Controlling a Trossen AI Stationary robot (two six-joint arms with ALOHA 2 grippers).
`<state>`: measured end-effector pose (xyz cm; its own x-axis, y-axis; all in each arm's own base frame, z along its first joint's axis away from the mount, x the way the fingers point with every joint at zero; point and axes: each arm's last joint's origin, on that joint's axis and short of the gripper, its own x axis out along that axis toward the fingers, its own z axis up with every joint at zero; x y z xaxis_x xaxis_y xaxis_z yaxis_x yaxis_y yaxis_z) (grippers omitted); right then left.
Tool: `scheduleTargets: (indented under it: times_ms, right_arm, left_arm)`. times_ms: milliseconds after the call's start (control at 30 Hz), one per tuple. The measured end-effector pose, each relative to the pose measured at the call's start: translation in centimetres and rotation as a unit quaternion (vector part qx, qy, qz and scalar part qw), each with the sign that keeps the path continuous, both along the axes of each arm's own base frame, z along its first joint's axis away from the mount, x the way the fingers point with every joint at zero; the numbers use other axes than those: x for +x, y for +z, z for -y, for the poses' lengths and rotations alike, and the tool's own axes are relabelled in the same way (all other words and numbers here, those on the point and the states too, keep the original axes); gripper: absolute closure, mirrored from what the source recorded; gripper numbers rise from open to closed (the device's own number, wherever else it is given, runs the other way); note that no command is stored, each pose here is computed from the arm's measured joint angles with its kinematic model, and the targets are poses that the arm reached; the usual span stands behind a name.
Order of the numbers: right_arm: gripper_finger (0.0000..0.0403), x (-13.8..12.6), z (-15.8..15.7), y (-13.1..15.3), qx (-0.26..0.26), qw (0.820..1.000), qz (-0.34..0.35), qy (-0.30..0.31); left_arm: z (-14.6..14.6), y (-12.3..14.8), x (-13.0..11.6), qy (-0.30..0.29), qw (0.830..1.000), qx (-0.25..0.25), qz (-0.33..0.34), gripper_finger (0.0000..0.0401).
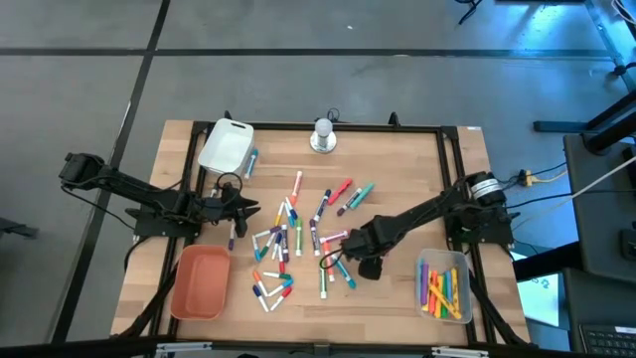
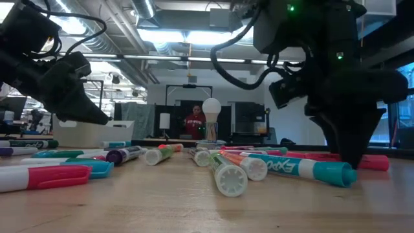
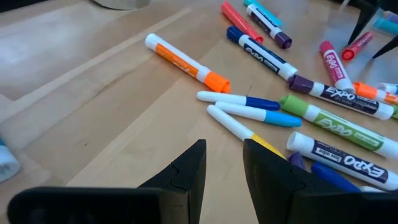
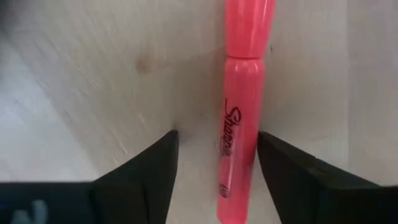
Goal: Pick & Place Markers
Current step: Put the pink highlighter pen into the transparent bin
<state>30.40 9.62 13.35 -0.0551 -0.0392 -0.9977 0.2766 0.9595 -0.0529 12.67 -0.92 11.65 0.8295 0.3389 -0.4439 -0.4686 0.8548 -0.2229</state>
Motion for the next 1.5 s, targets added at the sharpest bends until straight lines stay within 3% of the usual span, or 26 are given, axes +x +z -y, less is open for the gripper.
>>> scheduleTargets:
  times_ms: [133,367,533,633,800,933,1033,1133,1333,1500]
  right_arm:
    - [0.0217,0.1,-0.2,-0.7,0.023,1.0,-0.011,0.01]
    - [0.0341,0.2,-0.3,0.5,0.027,0.999,-0.001,0.035]
    - [0.0341,0.1,-0.2,2.4,0.012,1.0,0.001,-0.001]
    - [0.0341,0.1,-0.6,5.3,0.018,0.998,0.022,-0.055]
    - [0.0341,-2.3,-2.7,10.5,-0.023,0.987,0.02,-0.157]
    - [0.0341,-5.5,-4.7,15.0,-0.076,0.966,0.014,-0.248]
    - [0.0341,-7.6,-6.6,16.5,-0.043,0.956,0.008,-0.289]
    - [0.0341,-9.4,-7.8,16.8,-0.041,0.948,0.001,-0.317]
    - [0.034,-12.6,-10.1,14.1,-0.053,0.928,-0.104,-0.354]
    - [0.0288,-14.5,-10.3,11.4,-0.089,0.918,-0.166,-0.349]
  left_arm:
    - [0.0,0.0,0.0,0.0,1.0,0.0,0.0,0.0299]
    - [0.0,0.0,0.0,0.001,1.0,0.0,0.0,0.0299]
    - [0.0,0.0,0.0,0.0,1.0,0.0,0.0,0.0299]
    - [0.0,0.0,0.0,0.002,1.0,-0.003,0.002,0.0299]
    - [0.0,-0.1,0.0,0.002,1.0,-0.003,-0.002,0.0299]
    - [0.0,-0.1,-0.1,-0.001,1.0,-0.011,-0.005,0.0299]
    - [0.1,-0.2,-0.1,-0.007,1.0,-0.018,-0.006,0.0299]
    - [0.1,-0.3,-0.1,-0.008,1.0,-0.025,-0.008,0.0299]
    - [0.1,-0.4,-0.1,-0.01,0.999,-0.032,-0.016,0.0299]
    - [0.1,-0.4,-0.1,0.0,1.0,-0.025,-0.016,0.0299]
